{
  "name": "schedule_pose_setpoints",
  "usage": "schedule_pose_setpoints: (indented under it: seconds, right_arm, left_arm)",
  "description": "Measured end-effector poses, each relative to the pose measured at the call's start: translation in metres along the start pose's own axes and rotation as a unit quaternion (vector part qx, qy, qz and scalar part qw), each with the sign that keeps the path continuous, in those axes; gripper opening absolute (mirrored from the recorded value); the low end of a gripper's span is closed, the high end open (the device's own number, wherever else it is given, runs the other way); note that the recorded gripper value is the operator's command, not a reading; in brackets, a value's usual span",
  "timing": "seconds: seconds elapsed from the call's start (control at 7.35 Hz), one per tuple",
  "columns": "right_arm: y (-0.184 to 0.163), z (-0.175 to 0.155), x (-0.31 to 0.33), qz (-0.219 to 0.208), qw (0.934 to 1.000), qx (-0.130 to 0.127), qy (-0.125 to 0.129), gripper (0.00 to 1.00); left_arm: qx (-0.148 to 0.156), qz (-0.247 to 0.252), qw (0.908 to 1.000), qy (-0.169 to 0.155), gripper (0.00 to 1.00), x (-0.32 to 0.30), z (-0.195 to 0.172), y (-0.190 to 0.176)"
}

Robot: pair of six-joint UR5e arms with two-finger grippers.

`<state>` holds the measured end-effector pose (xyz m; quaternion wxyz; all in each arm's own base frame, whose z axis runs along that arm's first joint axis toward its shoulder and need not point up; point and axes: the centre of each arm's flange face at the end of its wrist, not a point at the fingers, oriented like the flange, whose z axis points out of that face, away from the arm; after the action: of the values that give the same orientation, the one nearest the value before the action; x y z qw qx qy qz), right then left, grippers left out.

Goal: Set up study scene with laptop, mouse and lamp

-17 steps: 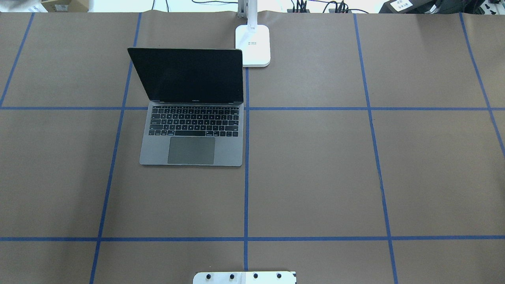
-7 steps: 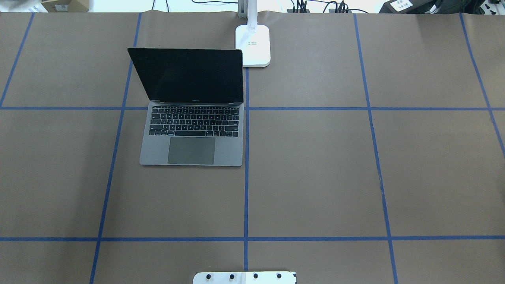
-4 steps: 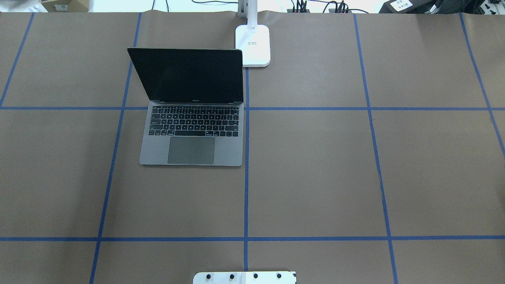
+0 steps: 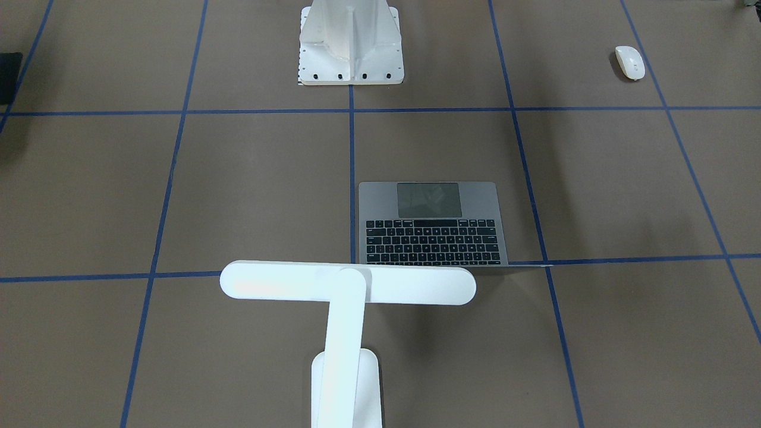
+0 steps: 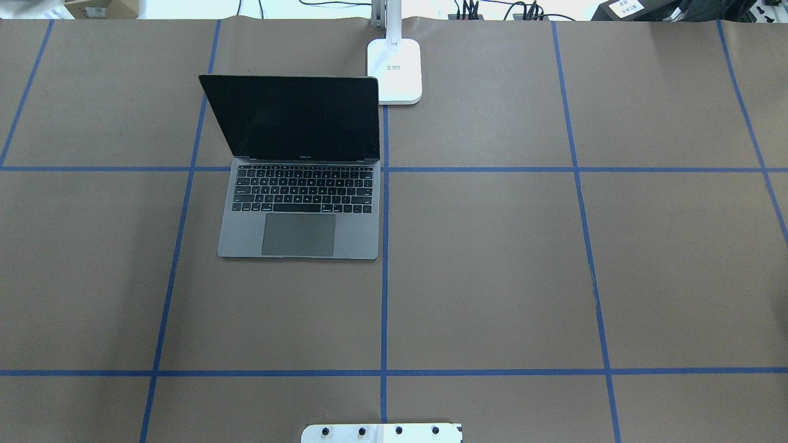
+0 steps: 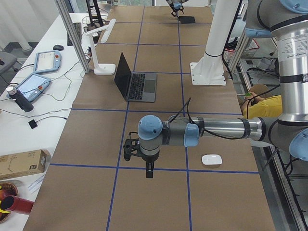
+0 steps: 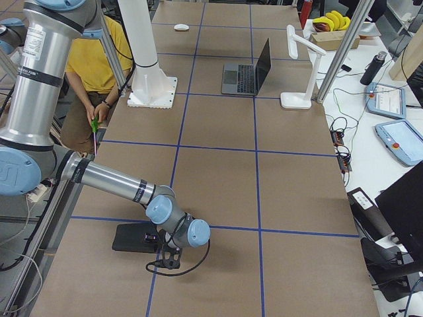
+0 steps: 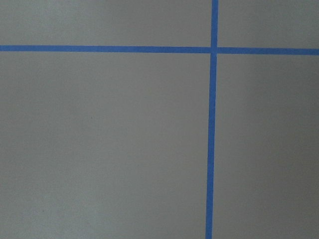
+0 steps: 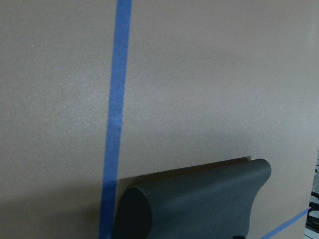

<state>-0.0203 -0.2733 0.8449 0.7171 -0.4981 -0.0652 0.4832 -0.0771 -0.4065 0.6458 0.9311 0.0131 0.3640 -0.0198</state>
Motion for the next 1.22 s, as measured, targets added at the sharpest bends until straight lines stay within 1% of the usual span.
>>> schedule_pose_setpoints:
  seconds: [0.14,0.54,0.82,0.95,1.09,1.22]
  right_arm:
    - [-0.002,0.001,0.001,-0.001,0.9999,0.01,0.006,0.59]
    - [-0.009,0.002,0.004,-0.004,0.9989,0.041,0.021,0.59]
    - [-0.012,0.003,0.004,-0.007,0.9983,0.051,0.026,0.59]
    - [-0.012,0.004,0.004,-0.011,0.9981,0.055,0.027,0.52]
    - [-0.012,0.005,0.004,-0.017,0.9979,0.056,0.029,0.41]
    - [-0.012,0.005,0.003,-0.024,0.9977,0.057,0.03,0.21]
  left_arm:
    - [0.0,0.0,1.0,0.0,1.0,0.0,0.0,0.0]
    - [0.001,0.001,1.0,0.0,1.0,0.001,-0.001,-0.001]
    - [0.001,0.001,1.0,0.0,1.0,0.001,-0.001,-0.001]
    - [0.002,0.001,1.0,0.0,1.0,0.001,-0.001,-0.001]
    - [0.002,0.002,1.0,0.0,1.0,0.001,-0.001,-0.001]
    - [0.002,0.002,1.0,0.0,1.0,0.001,-0.002,-0.001]
